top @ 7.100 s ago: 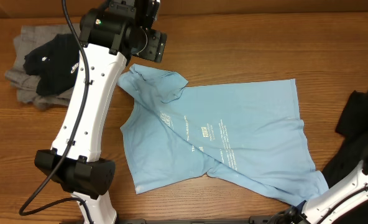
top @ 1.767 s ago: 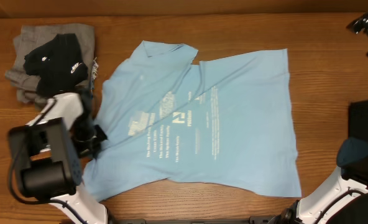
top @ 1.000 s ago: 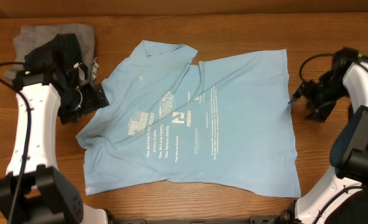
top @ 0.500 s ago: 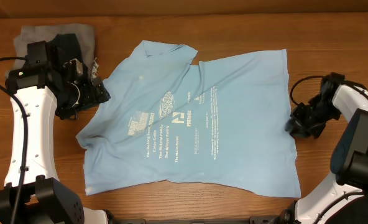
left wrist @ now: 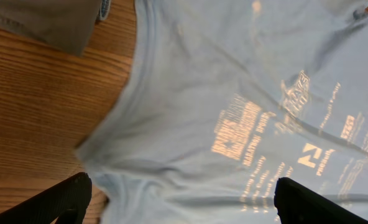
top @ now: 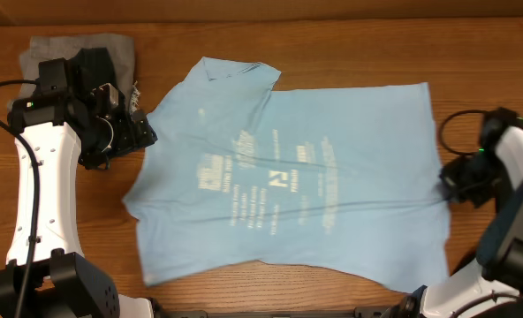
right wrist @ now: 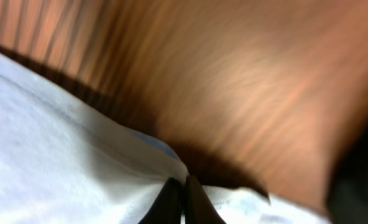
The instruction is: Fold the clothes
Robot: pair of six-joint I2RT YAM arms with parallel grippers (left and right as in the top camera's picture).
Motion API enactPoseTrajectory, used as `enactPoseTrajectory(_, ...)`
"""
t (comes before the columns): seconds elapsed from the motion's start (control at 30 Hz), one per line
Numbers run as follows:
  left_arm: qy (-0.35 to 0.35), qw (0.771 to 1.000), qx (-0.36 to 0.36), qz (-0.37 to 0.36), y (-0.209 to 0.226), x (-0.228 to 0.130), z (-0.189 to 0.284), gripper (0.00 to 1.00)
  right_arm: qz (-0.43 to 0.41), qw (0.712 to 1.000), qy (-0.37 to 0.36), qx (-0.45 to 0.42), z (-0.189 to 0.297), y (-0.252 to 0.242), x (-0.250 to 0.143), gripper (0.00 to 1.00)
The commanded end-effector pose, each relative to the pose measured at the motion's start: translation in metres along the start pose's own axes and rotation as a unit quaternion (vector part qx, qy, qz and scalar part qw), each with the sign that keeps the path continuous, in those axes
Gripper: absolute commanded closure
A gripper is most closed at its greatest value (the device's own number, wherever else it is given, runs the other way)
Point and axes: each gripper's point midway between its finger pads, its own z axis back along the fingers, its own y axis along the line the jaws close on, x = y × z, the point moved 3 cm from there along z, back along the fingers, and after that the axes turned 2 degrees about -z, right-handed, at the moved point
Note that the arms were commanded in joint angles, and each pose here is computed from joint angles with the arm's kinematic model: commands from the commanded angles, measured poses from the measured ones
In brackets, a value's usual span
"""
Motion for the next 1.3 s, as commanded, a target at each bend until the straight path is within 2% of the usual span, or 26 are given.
enactPoseTrajectory(0.0,-0.014,1.0,-0.01,-0.019,-0.007,0.003,0.008,0.03,-0.042,0.998,-0.046,-0.008,0.021,-0.017,0.018,0.73)
enactPoseTrajectory(0.07,-0.016,1.0,-0.01,-0.019,-0.007,0.004,0.008,0.03,-0.047,0.998,-0.04,-0.012,0.021,-0.021,0.017,0.56)
enactPoseTrajectory(0.17,-0.015,0.999,-0.021,-0.023,-0.01,0.004,0.008,0.03,-0.043,0.998,-0.043,0.002,0.028,-0.018,0.019,0.55)
enactPoseTrajectory(0.3,-0.022,0.993,-0.084,-0.084,-0.032,0.005,0.01,0.04,0.017,0.993,-0.055,0.107,0.064,0.014,0.025,0.54)
enactPoseTrajectory(0.4,-0.044,0.979,-0.135,-0.149,-0.058,0.01,0.011,0.07,0.102,0.966,-0.078,0.224,0.107,0.052,0.021,0.49)
enactPoseTrajectory(0.5,-0.074,0.967,-0.134,-0.206,-0.084,0.018,0.009,0.0,0.165,0.932,-0.108,0.304,0.152,0.08,0.011,0.43)
enactPoseTrajectory(0.63,-0.105,0.948,-0.144,-0.265,-0.121,0.023,0.01,0.0,0.209,0.91,-0.143,0.329,0.187,0.099,-0.003,0.4)
enactPoseTrajectory(0.73,-0.13,0.935,-0.16,-0.288,-0.139,0.029,0.016,0.0,0.238,0.9,-0.149,0.334,0.195,0.112,-0.015,0.36)
enactPoseTrajectory(0.83,-0.181,0.942,-0.123,-0.254,-0.136,0.055,0.021,0.11,0.258,0.895,-0.15,0.333,0.193,0.125,-0.023,0.34)
enactPoseTrajectory(0.93,-0.2,0.947,-0.086,-0.237,-0.129,0.071,0.012,0.14,0.272,0.889,-0.151,0.336,0.187,0.143,-0.025,0.34)
enactPoseTrajectory(1.0,-0.179,0.954,-0.078,-0.229,-0.125,0.071,-0.006,0.19,0.273,0.895,-0.144,0.322,0.176,0.15,-0.025,0.36)
enactPoseTrajectory(1.07,-0.132,0.965,-0.069,-0.218,-0.117,0.062,-0.028,0.25,0.24,0.92,-0.136,0.278,0.158,0.146,-0.019,0.38)
enactPoseTrajectory(1.17,-0.042,0.981,-0.003,-0.189,-0.086,0.038,-0.06,0.36,0.194,0.95,-0.116,0.217,0.128,0.137,-0.009,0.43)
enactPoseTrajectory(1.23,0.005,0.986,0.03,-0.165,-0.07,0.026,-0.076,0.39,0.189,0.956,-0.097,0.203,0.111,0.135,-0.006,0.42)
enactPoseTrajectory(1.27,0.029,0.986,0.038,-0.157,-0.064,0.02,-0.085,0.41,0.186,0.959,-0.088,0.196,0.103,0.134,-0.005,0.36)
